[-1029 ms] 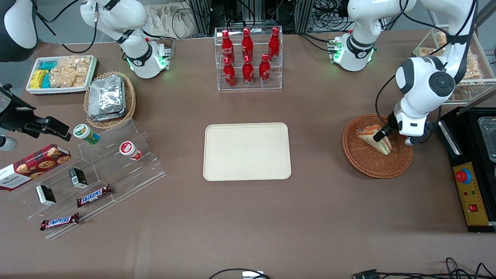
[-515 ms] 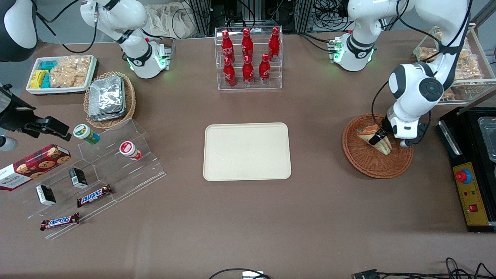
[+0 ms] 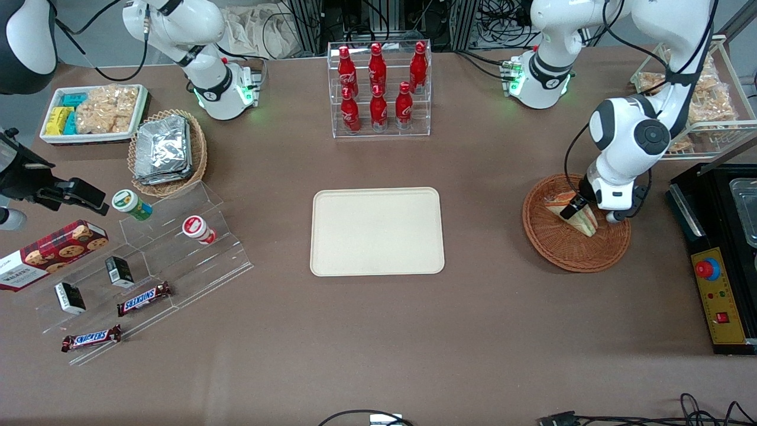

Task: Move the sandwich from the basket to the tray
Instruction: 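Close the left gripper on the wrapped sandwich, then lift the sandwich out of the basket and carry it toward the tray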

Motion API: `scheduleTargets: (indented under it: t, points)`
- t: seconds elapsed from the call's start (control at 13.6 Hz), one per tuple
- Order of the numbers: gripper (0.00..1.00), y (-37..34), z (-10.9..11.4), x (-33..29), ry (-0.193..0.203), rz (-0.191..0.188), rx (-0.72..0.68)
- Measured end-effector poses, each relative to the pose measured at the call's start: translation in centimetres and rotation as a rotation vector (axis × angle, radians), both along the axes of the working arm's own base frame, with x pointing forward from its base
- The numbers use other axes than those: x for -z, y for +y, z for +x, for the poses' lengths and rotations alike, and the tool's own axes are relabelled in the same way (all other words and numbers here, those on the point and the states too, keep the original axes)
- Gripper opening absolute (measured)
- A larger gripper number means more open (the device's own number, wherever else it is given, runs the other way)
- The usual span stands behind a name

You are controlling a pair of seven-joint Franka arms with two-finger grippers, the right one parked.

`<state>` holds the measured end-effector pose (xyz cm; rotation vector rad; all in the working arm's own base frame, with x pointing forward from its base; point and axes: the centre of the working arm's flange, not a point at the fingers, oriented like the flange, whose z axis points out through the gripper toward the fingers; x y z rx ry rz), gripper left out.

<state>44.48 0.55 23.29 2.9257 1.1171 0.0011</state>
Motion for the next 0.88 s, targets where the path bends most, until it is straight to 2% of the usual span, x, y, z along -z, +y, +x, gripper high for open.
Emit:
scheduleTargets:
  t: [0.22, 0.37, 0.66, 0.74, 0.88]
  points:
    - [0.51, 0.0, 0.0, 0.0, -0.003, 0.0, 0.001]
    - [0.37, 0.0, 0.2, -0.3, -0.009, 0.001, 0.001]
    - [0.31, -0.4, 2.7, -5.4, -0.014, 0.011, 0.048]
    - [0.3, -0.9, 3.6, -7.8, -0.02, 0.017, 0.088]
    - [0.21, -3.2, 4.9, -12.6, -0.035, 0.029, 0.209]
